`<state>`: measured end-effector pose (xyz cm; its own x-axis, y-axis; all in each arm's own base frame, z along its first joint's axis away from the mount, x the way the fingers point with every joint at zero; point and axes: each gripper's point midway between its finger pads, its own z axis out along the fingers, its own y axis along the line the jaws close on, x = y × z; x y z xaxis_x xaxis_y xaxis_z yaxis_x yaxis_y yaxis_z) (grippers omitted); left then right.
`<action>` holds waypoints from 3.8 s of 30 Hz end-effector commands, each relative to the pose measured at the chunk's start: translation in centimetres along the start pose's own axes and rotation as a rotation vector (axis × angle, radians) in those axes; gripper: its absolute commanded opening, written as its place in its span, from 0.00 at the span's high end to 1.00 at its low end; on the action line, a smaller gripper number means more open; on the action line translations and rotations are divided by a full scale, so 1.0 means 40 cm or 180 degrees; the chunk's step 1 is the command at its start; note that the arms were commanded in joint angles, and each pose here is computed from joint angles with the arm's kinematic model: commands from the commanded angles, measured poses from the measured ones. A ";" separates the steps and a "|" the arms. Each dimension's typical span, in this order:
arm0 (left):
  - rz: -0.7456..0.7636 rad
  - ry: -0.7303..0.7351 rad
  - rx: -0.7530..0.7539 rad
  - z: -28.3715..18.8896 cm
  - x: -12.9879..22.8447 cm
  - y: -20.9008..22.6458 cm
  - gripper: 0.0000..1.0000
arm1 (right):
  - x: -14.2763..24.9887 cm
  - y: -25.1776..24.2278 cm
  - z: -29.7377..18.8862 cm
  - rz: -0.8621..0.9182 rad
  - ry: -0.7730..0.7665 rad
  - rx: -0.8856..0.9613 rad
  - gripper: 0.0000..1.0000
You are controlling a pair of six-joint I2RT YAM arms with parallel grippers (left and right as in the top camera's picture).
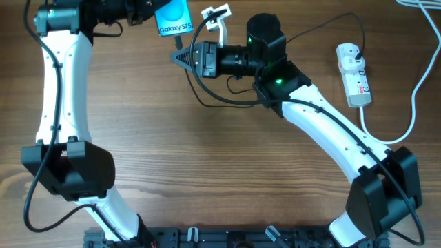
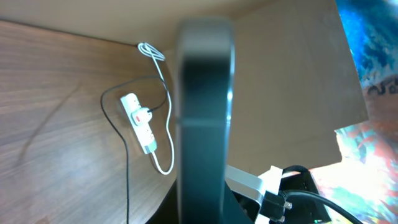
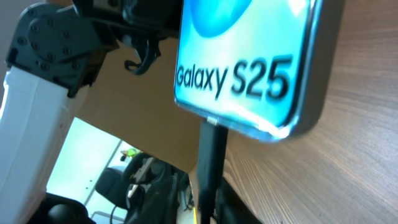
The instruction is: Plug charger to phone and switch on socket
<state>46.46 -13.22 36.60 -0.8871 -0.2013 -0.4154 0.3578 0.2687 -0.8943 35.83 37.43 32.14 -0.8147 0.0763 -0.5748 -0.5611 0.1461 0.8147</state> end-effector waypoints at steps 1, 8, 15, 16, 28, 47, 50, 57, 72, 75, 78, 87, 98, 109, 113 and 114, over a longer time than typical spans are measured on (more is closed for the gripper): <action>0.0067 0.0052 0.0142 -0.008 0.012 -0.049 0.96 | -0.035 0.034 -0.006 -0.0145 -0.0126 -0.0060 0.82; 0.0068 0.0052 0.0141 -0.008 0.012 -0.048 0.96 | -0.077 0.003 -0.045 -0.0166 -0.0259 0.0028 0.71; 0.0069 0.0080 0.0189 -0.009 0.016 -0.055 0.96 | -0.082 -0.001 -0.051 -0.0155 -0.0277 0.0041 0.78; 0.0070 0.0092 0.0209 -0.009 0.018 -0.058 0.96 | -0.082 -0.001 -0.051 -0.0152 -0.0276 0.0040 0.78; 0.0067 0.0101 0.0223 -0.009 0.019 -0.060 0.96 | -0.068 0.038 -0.051 -0.0106 -0.0135 -0.0197 0.75; 0.0057 0.0235 0.0446 -0.013 0.037 -0.089 0.96 | -0.046 0.059 -0.031 -0.0055 -0.0052 -0.0277 0.91; 0.0058 0.0281 0.0523 -0.015 0.044 -0.100 0.96 | -0.053 0.060 -0.031 -0.0079 -0.0093 -0.0274 0.96; 0.0047 0.0343 0.0624 -0.018 0.052 -0.113 0.96 | -0.074 0.075 -0.034 -0.0143 -0.0214 -0.0319 0.96; 0.0014 0.0289 0.0520 -0.015 0.047 -0.097 0.96 | -0.076 0.085 -0.035 -0.0210 -0.0220 -0.0364 0.57; 0.0116 0.0092 0.0238 -0.013 0.016 -0.061 0.96 | -0.056 0.053 -0.031 -0.0065 -0.0122 -0.0232 0.36; 0.0084 -0.0128 -0.0078 -0.030 -0.017 -0.010 0.96 | -0.020 0.007 -0.029 0.0052 0.0038 -0.0032 0.32; -0.0210 -0.0036 -0.1084 0.013 0.039 0.186 0.96 | -0.017 -0.080 -0.089 -0.0219 -0.0002 0.0732 0.16; -0.0181 0.0729 -0.1232 0.276 0.193 0.293 0.96 | -0.054 -0.183 -0.616 0.0136 -0.0643 0.3124 0.03; -0.0381 0.1027 -0.1443 0.464 0.308 0.417 0.96 | 0.046 -0.263 -0.814 0.0768 -0.0426 0.3795 0.02; -0.0551 0.0954 -0.1781 0.455 0.311 0.514 0.96 | 0.053 -0.264 -0.815 0.0747 -0.0367 0.3805 0.02; -0.0621 0.0966 -0.1806 0.456 0.318 0.533 0.96 | 0.053 -0.264 -0.815 0.0749 -0.0367 0.3804 0.02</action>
<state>47.23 -28.36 11.35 -0.9877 0.0067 -0.1562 0.1166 0.6973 -0.7072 35.01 4.33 24.72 -0.8286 0.3196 -0.4596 0.1430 0.9147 0.3781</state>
